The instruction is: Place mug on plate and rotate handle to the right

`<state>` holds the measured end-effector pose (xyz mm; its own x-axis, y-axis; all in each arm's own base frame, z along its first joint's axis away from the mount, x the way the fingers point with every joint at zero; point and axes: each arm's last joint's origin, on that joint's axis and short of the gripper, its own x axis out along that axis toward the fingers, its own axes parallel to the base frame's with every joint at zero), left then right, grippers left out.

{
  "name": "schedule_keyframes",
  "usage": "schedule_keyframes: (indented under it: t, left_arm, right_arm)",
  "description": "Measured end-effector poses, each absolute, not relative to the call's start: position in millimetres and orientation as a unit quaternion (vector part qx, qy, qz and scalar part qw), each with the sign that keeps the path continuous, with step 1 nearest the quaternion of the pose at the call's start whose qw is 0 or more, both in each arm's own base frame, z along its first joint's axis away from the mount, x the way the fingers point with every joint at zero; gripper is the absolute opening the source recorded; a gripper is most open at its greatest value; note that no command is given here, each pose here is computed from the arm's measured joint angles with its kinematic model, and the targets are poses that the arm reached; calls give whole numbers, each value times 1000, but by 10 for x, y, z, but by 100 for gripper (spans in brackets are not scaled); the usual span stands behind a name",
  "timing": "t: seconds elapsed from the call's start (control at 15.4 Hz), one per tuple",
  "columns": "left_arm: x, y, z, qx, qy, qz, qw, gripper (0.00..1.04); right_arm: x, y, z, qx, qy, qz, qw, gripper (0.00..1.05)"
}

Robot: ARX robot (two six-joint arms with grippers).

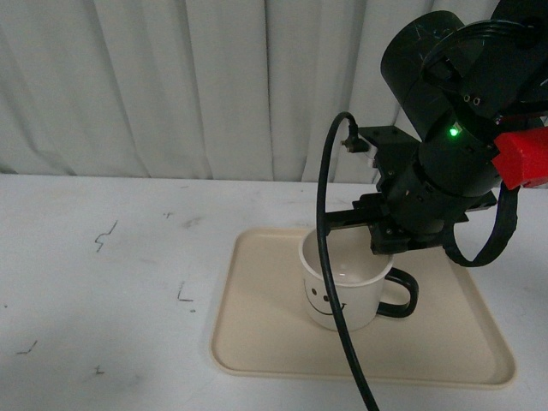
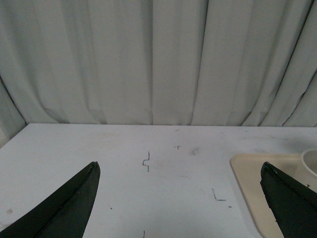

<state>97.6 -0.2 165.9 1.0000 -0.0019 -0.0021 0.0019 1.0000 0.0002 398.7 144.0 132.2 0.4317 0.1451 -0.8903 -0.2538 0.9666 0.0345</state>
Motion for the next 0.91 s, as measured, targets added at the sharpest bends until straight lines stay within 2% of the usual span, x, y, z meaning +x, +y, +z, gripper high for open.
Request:
schedule_keyframes:
  t: [0.19,0.39,0.84,0.91]
  left_arm:
    - [976,-2,1659,0,1,-1,1000,98]
    - [976,-2,1659,0,1,-1,1000,98]
    - [976,-2,1659,0,1,-1,1000,98]
    - [976,-2,1659,0,1,-1,1000,98]
  right_arm:
    - [3927,1410,1394,-73,516,150,840,3]
    - [3791,1249,1681,-117,482,217,841,3]
    - [3760,1028,1557,-187,463,276,821,3]
    - [3773,1003,1495,-206,468,296,807,3]
